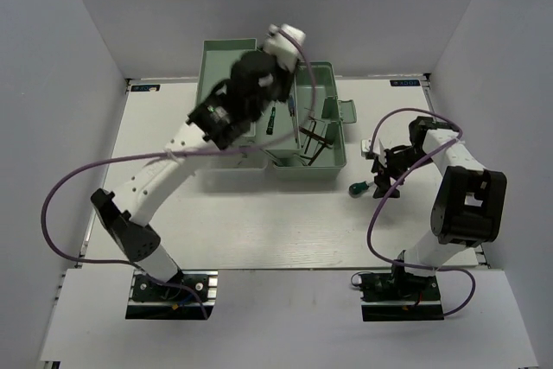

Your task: Sort the tools into containers

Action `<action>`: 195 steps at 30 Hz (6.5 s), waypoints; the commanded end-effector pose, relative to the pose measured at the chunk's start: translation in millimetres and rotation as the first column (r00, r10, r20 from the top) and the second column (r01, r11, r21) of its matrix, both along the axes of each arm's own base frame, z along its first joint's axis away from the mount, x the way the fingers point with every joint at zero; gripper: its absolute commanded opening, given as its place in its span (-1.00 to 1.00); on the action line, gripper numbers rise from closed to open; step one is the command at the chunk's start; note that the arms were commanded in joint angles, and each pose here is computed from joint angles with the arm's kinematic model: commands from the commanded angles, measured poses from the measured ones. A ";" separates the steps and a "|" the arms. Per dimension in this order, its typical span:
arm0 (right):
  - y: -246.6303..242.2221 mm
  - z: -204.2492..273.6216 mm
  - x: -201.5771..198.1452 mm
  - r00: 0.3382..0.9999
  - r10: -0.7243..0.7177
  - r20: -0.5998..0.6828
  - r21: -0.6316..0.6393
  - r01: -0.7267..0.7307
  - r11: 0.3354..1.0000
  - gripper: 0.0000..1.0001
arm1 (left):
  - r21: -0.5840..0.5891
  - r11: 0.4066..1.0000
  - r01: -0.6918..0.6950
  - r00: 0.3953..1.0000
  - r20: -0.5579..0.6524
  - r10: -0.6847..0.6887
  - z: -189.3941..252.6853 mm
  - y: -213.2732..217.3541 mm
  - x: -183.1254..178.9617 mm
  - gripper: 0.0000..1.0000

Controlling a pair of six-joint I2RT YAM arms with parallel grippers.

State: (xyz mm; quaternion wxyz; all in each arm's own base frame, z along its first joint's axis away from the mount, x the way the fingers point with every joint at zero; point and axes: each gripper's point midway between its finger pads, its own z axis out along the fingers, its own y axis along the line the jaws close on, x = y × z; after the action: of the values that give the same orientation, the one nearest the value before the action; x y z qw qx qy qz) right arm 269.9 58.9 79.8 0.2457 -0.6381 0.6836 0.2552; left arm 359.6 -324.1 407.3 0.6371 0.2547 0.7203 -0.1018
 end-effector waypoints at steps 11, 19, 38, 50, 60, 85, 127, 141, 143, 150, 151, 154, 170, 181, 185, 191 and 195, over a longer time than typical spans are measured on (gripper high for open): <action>19.6 1.2 8.7 0.983 0.141 0.119 0.087 -0.152 0.985 0.76 | -0.070 0.891 -0.448 0.843 -0.366 0.395 -86.3 158.4 111.9 -1.00; 20.9 -6.4 18.4 0.974 0.189 0.121 0.057 -0.197 0.979 0.73 | -0.060 0.909 -0.413 0.822 -0.455 0.343 -120.4 154.7 117.5 0.03; 27.0 -67.1 24.3 0.958 0.256 0.130 -0.128 -0.239 0.962 -0.59 | -0.116 0.769 -0.629 0.756 -0.323 0.570 -41.6 256.7 17.5 0.39; 48.9 137.2 -34.3 0.990 0.136 0.040 0.227 -0.142 0.964 -1.00 | -0.189 0.538 -0.821 0.530 -0.602 0.597 -159.8 328.5 -29.6 0.32; 194.3 265.7 78.4 0.984 -0.131 0.122 0.550 0.042 0.834 -1.00 | -0.243 0.496 -0.833 0.490 -0.739 0.462 -216.2 334.3 -9.8 0.37; 392.2 208.0 94.8 0.984 -0.143 0.109 0.431 0.083 0.899 0.74 | -0.325 0.537 -0.779 0.524 -0.807 0.271 -267.0 311.8 -23.6 0.45; 449.6 62.1 6.7 0.659 0.249 0.709 0.060 -0.408 0.911 0.22 | -0.174 0.461 -0.870 0.411 -0.774 0.482 -273.3 345.9 -74.0 0.47; 449.2 88.2 5.7 0.647 0.192 0.738 0.119 -0.406 0.906 0.17 | -0.185 0.455 -0.871 0.415 -0.772 0.481 -269.3 345.9 -71.9 0.47; 448.5 91.6 5.6 0.647 0.186 0.740 0.128 -0.406 0.905 0.14 | -0.185 0.455 -0.871 0.415 -0.772 0.481 -269.3 345.9 -71.9 0.47; 448.3 87.9 10.0 0.651 0.182 0.737 0.121 -0.391 0.912 0.14 | -0.196 0.460 -0.866 0.426 -0.770 0.475 -267.7 344.7 -70.1 0.47; 448.1 81.3 10.5 0.659 0.192 0.727 0.109 -0.387 0.916 0.14 | -0.196 0.460 -0.866 0.426 -0.770 0.475 -267.7 344.7 -70.1 0.47; 450.3 62.4 19.7 0.681 0.215 0.700 0.061 -0.357 0.932 0.14 | -0.196 0.460 -0.866 0.426 -0.770 0.475 -267.7 344.7 -70.1 0.47; 445.0 83.5 25.7 0.776 0.172 0.607 0.100 -0.290 0.952 -1.00 | -0.220 0.338 -0.915 0.323 -0.902 0.288 -316.6 330.0 -67.4 0.64; 442.6 217.0 -3.0 0.833 0.015 0.553 0.390 -0.275 0.879 -1.00 | -0.340 0.329 -0.881 0.375 -0.926 0.045 -331.6 303.6 -35.3 0.64; 439.5 238.8 -16.5 0.853 0.007 0.522 0.466 -0.292 0.835 -1.00 | -0.358 0.364 -0.860 0.381 -0.925 -0.011 -335.2 293.2 -20.4 0.62; 438.5 256.3 -36.7 0.894 0.034 0.447 0.563 -0.311 0.766 -1.00 | -0.440 0.408 -0.800 0.437 -0.893 -0.105 -326.4 284.1 4.5 0.62; 435.4 260.9 -53.8 0.897 0.083 0.433 0.593 -0.354 0.723 -1.00 | -0.453 0.432 -0.780 0.433 -0.889 -0.151 -326.5 278.2 15.7 0.60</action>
State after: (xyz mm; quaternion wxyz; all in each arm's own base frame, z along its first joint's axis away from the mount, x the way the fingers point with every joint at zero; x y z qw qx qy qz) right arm 242.9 480.3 208.4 0.4237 -0.6608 0.5424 0.2995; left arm 357.5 -37.1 60.0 0.2219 -0.3848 0.8206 -0.3597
